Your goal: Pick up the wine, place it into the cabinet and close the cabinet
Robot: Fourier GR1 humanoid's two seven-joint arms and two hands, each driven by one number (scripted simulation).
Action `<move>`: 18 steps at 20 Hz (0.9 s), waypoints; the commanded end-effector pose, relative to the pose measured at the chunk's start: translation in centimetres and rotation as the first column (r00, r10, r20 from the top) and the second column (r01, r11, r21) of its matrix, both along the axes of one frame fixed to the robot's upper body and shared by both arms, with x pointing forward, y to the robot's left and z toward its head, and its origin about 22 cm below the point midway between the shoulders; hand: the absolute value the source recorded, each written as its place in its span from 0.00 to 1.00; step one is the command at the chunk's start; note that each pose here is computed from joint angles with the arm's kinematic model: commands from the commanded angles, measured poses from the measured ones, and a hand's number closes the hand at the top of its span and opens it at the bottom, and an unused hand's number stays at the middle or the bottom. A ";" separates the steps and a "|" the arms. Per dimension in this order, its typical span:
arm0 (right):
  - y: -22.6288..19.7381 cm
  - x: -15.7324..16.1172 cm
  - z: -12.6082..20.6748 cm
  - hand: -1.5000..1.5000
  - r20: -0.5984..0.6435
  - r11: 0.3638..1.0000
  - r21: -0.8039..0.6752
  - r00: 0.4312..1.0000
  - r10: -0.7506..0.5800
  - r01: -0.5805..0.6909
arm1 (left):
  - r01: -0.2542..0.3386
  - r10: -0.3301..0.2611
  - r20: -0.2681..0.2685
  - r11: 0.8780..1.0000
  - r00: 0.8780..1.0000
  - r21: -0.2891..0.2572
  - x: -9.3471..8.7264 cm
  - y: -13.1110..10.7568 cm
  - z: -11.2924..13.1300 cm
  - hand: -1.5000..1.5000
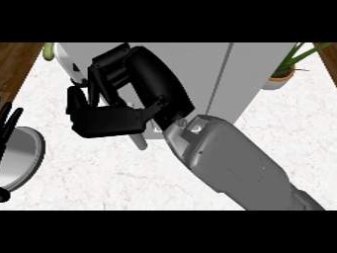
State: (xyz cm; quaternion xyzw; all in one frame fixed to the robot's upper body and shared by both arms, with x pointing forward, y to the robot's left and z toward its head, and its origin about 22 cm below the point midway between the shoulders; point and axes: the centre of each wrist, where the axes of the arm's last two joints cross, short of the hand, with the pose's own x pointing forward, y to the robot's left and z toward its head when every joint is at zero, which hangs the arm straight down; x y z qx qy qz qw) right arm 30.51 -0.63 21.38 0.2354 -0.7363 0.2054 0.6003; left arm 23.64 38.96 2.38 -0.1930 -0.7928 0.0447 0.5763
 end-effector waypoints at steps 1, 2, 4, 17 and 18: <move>-0.6 3.4 -1.0 1.00 -0.028 0.999 -0.020 0.999 -0.035 0.034 | -0.056 0.056 -0.010 0.998 0.998 0.012 0.1 1.4 -0.9 0.00; -1.7 3.6 -0.8 1.00 -0.007 0.998 -0.035 0.999 -0.049 0.049 | -0.056 0.056 -0.021 0.998 0.998 0.007 0.9 1.2 0.7 0.00; -3.7 5.3 -2.0 1.00 -0.007 0.998 -0.024 0.998 -0.058 0.058 | -0.045 0.045 -0.004 0.999 0.999 0.001 0.1 2.2 1.0 0.00; -6.0 8.6 -3.1 1.00 0.047 0.991 -0.077 0.993 -0.109 0.113 | -0.008 0.009 -0.005 1.000 1.000 0.028 1.9 1.0 1.9 0.00; -7.0 8.5 -4.5 1.00 0.047 0.990 -0.066 0.992 -0.118 0.121 | 0.004 -0.004 -0.003 1.000 1.000 0.014 1.2 0.2 1.0 0.00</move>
